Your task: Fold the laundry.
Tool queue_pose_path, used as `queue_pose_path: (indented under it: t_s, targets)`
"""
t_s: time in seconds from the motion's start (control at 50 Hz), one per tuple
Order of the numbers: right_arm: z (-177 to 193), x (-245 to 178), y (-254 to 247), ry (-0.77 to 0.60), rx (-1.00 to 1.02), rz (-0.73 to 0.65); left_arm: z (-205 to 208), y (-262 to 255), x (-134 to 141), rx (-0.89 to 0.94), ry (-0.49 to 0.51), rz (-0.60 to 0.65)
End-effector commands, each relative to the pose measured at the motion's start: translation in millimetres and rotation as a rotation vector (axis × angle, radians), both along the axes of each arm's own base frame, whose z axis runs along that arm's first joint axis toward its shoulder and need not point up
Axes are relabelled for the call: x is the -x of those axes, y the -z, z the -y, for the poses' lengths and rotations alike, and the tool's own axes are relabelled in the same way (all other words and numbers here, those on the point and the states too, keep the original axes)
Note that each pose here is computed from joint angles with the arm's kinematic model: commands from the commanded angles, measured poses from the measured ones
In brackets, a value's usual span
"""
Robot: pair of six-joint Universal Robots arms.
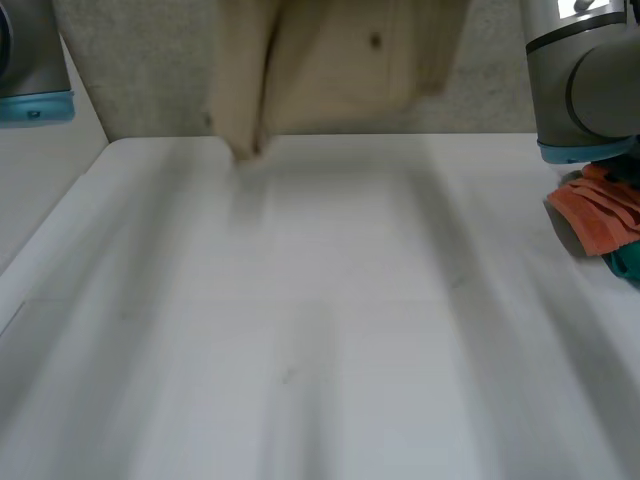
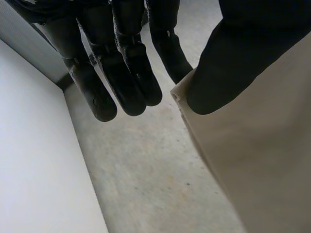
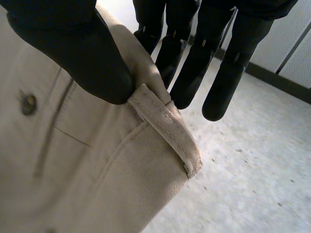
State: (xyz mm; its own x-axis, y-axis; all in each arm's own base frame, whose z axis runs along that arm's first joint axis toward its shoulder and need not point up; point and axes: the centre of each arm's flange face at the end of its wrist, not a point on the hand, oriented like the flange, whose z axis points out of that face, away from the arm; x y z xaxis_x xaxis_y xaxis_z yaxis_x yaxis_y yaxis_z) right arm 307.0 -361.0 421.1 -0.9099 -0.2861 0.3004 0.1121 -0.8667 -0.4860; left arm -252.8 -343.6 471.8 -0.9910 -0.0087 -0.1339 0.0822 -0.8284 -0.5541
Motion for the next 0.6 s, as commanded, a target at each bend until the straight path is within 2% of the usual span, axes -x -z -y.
queue_pose_path:
  t_s: [0.02, 0.12, 0.22, 0.28, 0.36, 0.48, 0.6]
  targets:
    - [1, -5, 46, -0.067, -0.136, -0.105, -6, 76, -2, -0.320, 0.068, 0.039]
    - [12, -7, 103, -0.072, -0.285, -0.179, -18, 146, 1, -0.488, 0.090, 0.099]
    - [14, -10, 192, -0.091, -0.517, -0.306, -41, 233, 9, -0.670, 0.124, 0.200]
    - [7, -9, 239, -0.089, -0.612, -0.395, -52, 283, 8, -0.777, 0.101, 0.279]
    - [-6, -5, 283, -0.059, -0.705, -0.517, -63, 321, 0, -0.879, 0.051, 0.375]
    - [-31, 8, 300, -0.009, -0.807, -0.683, -85, 333, -17, -0.992, -0.030, 0.462]
    - [-76, 20, 275, -0.027, -0.950, -0.841, -113, 297, -33, -1.047, -0.040, 0.465]
